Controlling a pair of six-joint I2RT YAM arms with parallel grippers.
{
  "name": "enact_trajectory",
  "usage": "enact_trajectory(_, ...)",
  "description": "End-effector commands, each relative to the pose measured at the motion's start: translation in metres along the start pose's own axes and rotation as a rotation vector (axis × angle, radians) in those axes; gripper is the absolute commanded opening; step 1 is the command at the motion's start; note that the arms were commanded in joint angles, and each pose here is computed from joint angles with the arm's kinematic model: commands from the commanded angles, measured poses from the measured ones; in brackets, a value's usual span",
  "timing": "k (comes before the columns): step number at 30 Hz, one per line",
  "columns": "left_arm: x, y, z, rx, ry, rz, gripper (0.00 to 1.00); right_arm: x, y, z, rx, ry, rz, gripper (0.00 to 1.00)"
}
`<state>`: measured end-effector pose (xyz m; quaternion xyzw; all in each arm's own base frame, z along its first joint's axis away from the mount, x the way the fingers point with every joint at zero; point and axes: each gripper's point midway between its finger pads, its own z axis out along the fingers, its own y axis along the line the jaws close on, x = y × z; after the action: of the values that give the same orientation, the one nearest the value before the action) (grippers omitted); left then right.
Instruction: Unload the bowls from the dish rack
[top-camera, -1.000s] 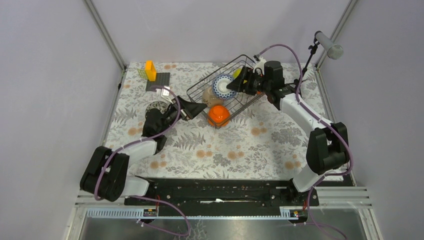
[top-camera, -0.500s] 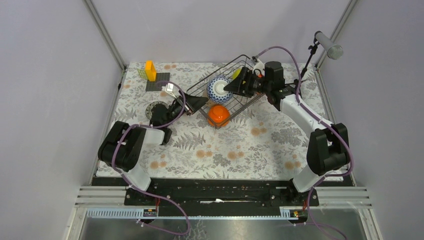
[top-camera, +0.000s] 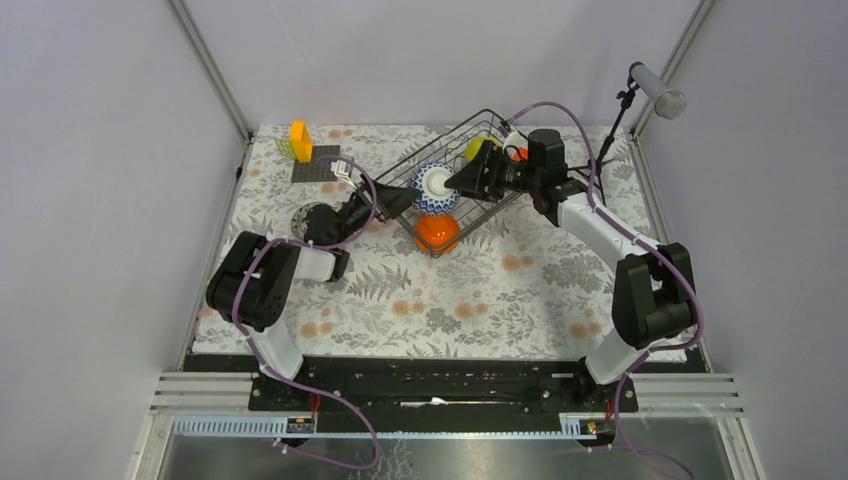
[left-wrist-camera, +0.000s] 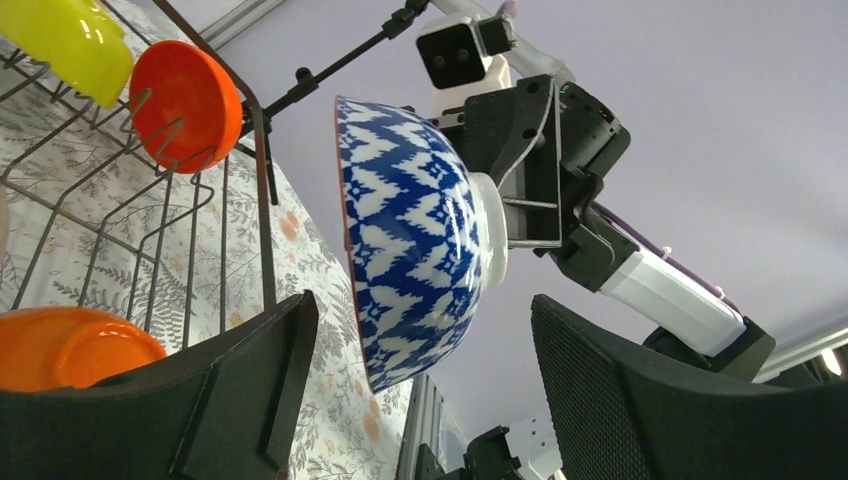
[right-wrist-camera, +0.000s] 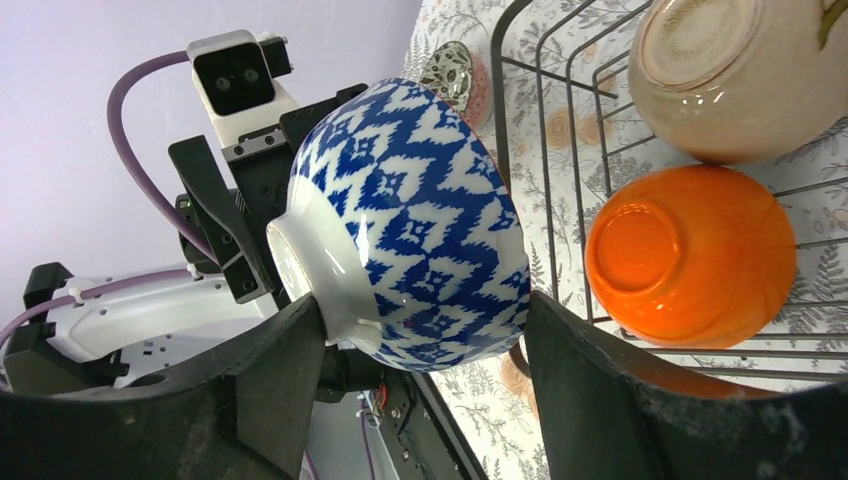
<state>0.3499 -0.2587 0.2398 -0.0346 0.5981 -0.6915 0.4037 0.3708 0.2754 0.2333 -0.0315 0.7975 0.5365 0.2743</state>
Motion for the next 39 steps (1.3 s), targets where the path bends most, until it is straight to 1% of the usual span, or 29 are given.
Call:
enact_trajectory(1, -0.007, -0.042, 0.007, 0.160, 0.005, 0.107, 0.81, -0.005, 0.027, 0.000, -0.134, 0.002, -0.012, 0.46)
enact_trajectory(3, -0.007, -0.045, 0.008, 0.169, 0.008, 0.105, 0.73, -0.005, 0.027, 0.001, -0.144, 0.001, -0.004, 0.46)
enact_trajectory(5, -0.007, -0.049, 0.009, 0.181, 0.014, 0.103, 0.64, -0.004, 0.026, 0.001, -0.143, 0.001, 0.003, 0.46)
enact_trajectory(8, -0.007, -0.059, 0.011, 0.207, 0.025, 0.108, 0.42, -0.005, 0.026, 0.002, -0.148, -0.002, 0.010, 0.48)
enact_trajectory(9, -0.007, -0.062, 0.012, 0.213, 0.028, 0.108, 0.34, -0.005, 0.026, 0.002, -0.153, -0.002, 0.010, 0.50)
enact_trajectory(10, -0.007, -0.064, 0.012, 0.219, 0.030, 0.110, 0.27, -0.005, 0.026, 0.003, -0.156, -0.002, 0.013, 0.54)
enact_trajectory(11, -0.008, -0.067, 0.012, 0.223, 0.030, 0.111, 0.17, -0.005, 0.027, 0.002, -0.160, -0.005, 0.012, 0.59)
enact_trajectory(13, -0.009, -0.072, 0.012, 0.234, 0.030, 0.112, 0.04, -0.006, 0.029, 0.003, -0.176, -0.010, 0.016, 0.77)
enact_trajectory(14, -0.010, -0.075, 0.013, 0.240, 0.030, 0.112, 0.00, -0.006, 0.030, 0.003, -0.184, -0.014, 0.021, 0.85)
enact_trajectory(15, -0.011, -0.076, 0.013, 0.244, 0.030, 0.109, 0.00, -0.007, 0.031, 0.003, -0.191, -0.018, 0.024, 0.90)
enact_trajectory(16, -0.012, -0.078, 0.014, 0.247, 0.028, 0.106, 0.00, -0.008, 0.031, 0.003, -0.197, -0.023, 0.024, 0.94)
enact_trajectory(18, -0.014, -0.082, 0.015, 0.258, 0.027, 0.109, 0.00, -0.010, 0.032, 0.003, -0.199, -0.037, 0.023, 0.98)
enact_trajectory(21, -0.016, -0.090, 0.016, 0.275, 0.026, 0.119, 0.00, -0.013, 0.034, -0.001, -0.185, -0.064, 0.004, 0.99)
enact_trajectory(24, -0.018, -0.097, 0.015, 0.280, 0.024, 0.126, 0.00, -0.014, 0.030, -0.005, -0.135, -0.084, -0.035, 1.00)
enact_trajectory(29, -0.020, -0.095, 0.018, 0.206, 0.030, 0.151, 0.00, -0.016, 0.017, -0.015, -0.001, -0.120, -0.112, 1.00)
enact_trajectory(33, -0.028, -0.083, 0.020, 0.057, 0.018, 0.211, 0.00, -0.019, 0.009, -0.030, 0.102, -0.170, -0.194, 1.00)
enact_trajectory(35, -0.036, -0.075, 0.018, -0.057, -0.004, 0.249, 0.00, -0.021, 0.006, -0.038, 0.151, -0.198, -0.233, 1.00)
enact_trajectory(37, -0.045, -0.056, 0.012, -0.213, -0.041, 0.261, 0.00, -0.022, 0.004, -0.046, 0.191, -0.217, -0.267, 1.00)
enact_trajectory(39, -0.054, -0.051, 0.003, -0.319, -0.078, 0.278, 0.00, -0.023, 0.003, -0.052, 0.223, -0.222, -0.299, 1.00)
